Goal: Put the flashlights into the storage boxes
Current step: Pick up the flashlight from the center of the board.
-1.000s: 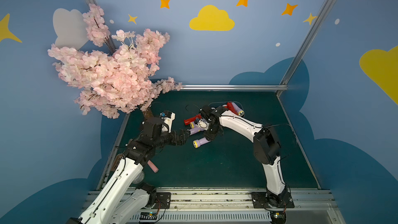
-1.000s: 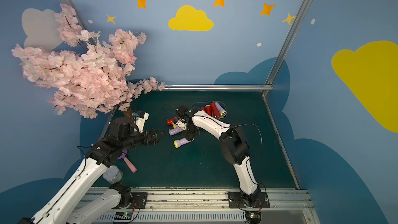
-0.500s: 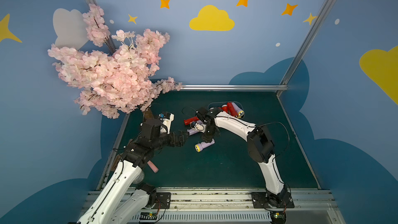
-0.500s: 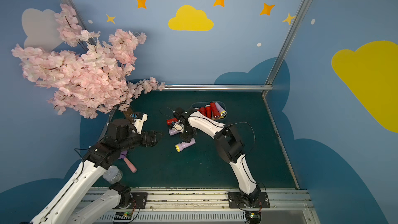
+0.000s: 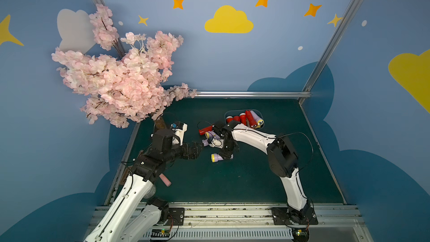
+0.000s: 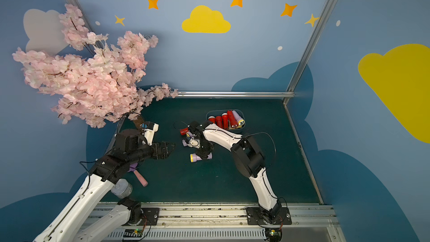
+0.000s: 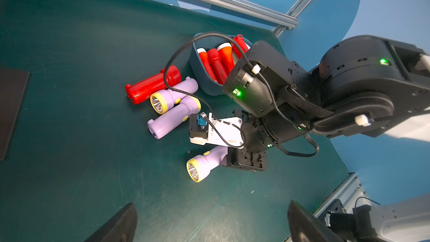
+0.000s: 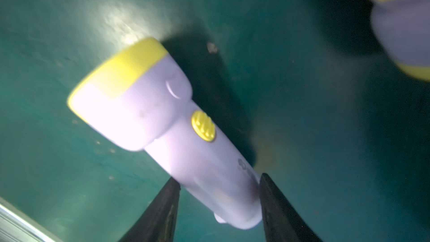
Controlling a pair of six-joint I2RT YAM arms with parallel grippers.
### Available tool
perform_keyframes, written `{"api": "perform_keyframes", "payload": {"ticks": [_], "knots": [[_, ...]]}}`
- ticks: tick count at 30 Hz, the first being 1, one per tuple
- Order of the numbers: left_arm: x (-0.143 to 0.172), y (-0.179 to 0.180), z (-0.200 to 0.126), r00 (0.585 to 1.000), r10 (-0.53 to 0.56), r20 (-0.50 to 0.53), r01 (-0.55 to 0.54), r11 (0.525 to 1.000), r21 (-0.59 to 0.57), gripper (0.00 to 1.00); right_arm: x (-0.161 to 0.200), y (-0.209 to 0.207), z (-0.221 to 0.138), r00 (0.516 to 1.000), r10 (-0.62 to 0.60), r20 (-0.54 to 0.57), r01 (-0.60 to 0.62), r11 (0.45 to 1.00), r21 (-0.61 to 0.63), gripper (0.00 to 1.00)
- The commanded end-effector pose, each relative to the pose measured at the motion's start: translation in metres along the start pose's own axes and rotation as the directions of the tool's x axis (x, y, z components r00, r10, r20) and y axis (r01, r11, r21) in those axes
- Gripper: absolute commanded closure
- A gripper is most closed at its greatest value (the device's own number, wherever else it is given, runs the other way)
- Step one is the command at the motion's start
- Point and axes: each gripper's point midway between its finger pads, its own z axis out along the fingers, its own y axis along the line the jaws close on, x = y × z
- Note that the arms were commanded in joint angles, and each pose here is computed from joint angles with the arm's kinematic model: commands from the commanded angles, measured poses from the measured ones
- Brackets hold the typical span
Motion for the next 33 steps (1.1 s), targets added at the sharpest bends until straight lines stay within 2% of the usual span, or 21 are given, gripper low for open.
{"api": "perform_keyframes", "payload": {"ticks": [1,14,22,27,30,33], "knots": [[0.005,0.001,-0.001,1.0,0.014,-0.017,-0.014,1.0,0.002,0.01,-0.002,0.015,0.007,1.0,-0.003,-0.015,0.002,0.998,-0.057,0.46],[0.014,0.006,-0.011,1.0,0.0,-0.02,0.0,1.0,-0.008,0.01,0.014,0.021,0.025,0.996,0.0,-0.087,-0.005,0.998,-0.058,0.48],[0.013,0.005,-0.006,1.0,-0.008,-0.027,0.009,1.0,0.011,0.01,0.032,0.022,0.029,0.991,0.058,-0.124,-0.062,0.998,-0.025,0.48],[0.011,0.004,-0.002,0.999,-0.007,-0.034,0.008,1.0,0.02,0.01,0.028,0.02,0.028,0.991,0.078,-0.105,-0.08,0.997,-0.011,0.63],[0.008,0.002,-0.001,0.999,-0.001,-0.035,0.002,1.0,0.024,0.01,0.023,0.014,0.019,0.992,0.104,-0.071,-0.103,0.994,0.021,0.79],[0.005,0.001,0.0,0.999,0.003,-0.032,-0.002,1.0,0.024,0.01,0.022,0.009,0.006,0.993,0.115,-0.04,-0.114,0.993,0.035,0.82]]}}
